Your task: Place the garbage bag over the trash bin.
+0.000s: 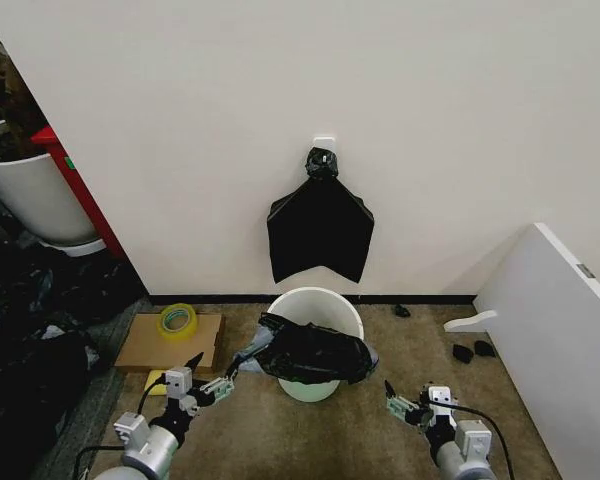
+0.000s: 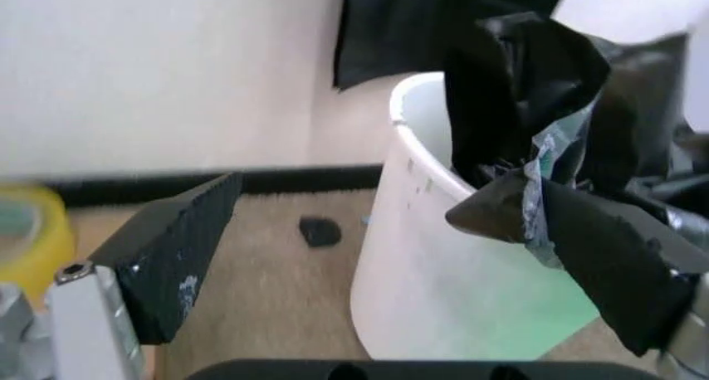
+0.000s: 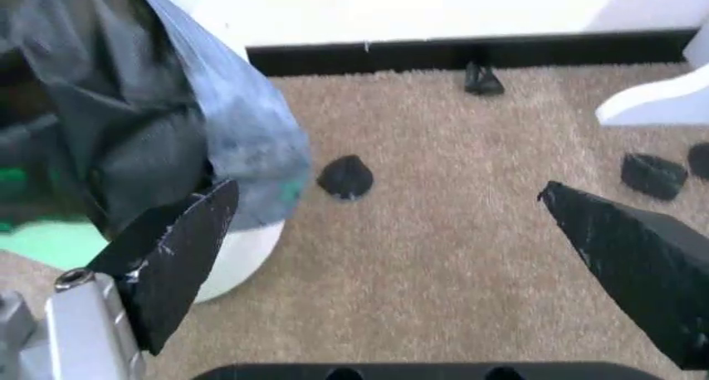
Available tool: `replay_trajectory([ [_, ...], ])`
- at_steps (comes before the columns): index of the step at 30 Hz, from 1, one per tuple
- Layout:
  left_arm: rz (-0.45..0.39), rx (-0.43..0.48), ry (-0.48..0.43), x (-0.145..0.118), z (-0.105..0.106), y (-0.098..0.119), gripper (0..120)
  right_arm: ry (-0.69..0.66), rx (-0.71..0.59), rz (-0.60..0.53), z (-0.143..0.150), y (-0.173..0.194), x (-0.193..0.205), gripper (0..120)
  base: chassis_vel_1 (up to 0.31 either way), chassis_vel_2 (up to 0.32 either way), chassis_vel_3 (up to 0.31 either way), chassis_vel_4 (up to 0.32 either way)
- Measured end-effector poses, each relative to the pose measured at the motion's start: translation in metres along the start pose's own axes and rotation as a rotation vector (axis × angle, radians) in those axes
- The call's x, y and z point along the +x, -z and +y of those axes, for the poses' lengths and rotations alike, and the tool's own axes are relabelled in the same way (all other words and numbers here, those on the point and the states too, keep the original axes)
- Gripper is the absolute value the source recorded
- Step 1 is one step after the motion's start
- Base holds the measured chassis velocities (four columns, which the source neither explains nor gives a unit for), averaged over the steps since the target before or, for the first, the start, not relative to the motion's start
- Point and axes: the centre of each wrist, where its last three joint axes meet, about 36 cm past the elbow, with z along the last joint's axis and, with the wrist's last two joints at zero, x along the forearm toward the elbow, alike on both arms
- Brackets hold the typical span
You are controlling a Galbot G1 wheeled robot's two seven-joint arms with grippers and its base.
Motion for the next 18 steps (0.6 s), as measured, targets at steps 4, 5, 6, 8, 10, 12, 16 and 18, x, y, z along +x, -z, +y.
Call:
replay_trajectory([
  [4, -0.034, -0.07, -0.043, -0.002, 0.015, -0.02, 100, 0.01, 0.014, -0.037, 0.003, 0.006, 0.002, 100, 0.0, 0.0, 0.0, 0.0],
  [5, -0.034, -0.07, -0.043, -0.002, 0.015, -0.02, 100, 0.01, 0.014, -0.037, 0.003, 0.006, 0.002, 100, 0.0, 0.0, 0.0, 0.0],
  [6, -0.055, -0.093, -0.074, -0.002, 0.023, -0.027, 100, 0.013, 0.016, -0.044, 0.004, 0.007, 0.003, 100, 0.0, 0.0, 0.0, 0.0],
  [8, -0.114, -0.142, -0.169, -0.003, 0.045, -0.04, 100, 0.015, 0.018, -0.048, 0.004, 0.009, 0.004, 100, 0.0, 0.0, 0.0, 0.0],
  [10, -0.15, -0.164, -0.23, -0.004, 0.058, -0.045, 100, 0.017, 0.019, -0.048, 0.005, 0.009, 0.004, 100, 0.0, 0.0, 0.0, 0.0],
  [12, -0.235, -0.201, -0.353, -0.012, 0.084, -0.05, 99, 0.02, 0.019, -0.048, 0.005, 0.009, 0.004, 100, 0.0, 0.0, 0.0, 0.0],
  [16, -0.307, -0.247, -0.428, -0.019, 0.097, -0.052, 97, 0.024, 0.02, -0.044, 0.007, 0.008, 0.002, 100, 0.0, 0.0, 0.0, 0.0],
  [18, -0.348, -0.251, -0.472, -0.023, 0.098, -0.054, 96, 0.027, 0.02, -0.043, 0.008, 0.008, 0.001, 100, 0.0, 0.0, 0.0, 0.0],
])
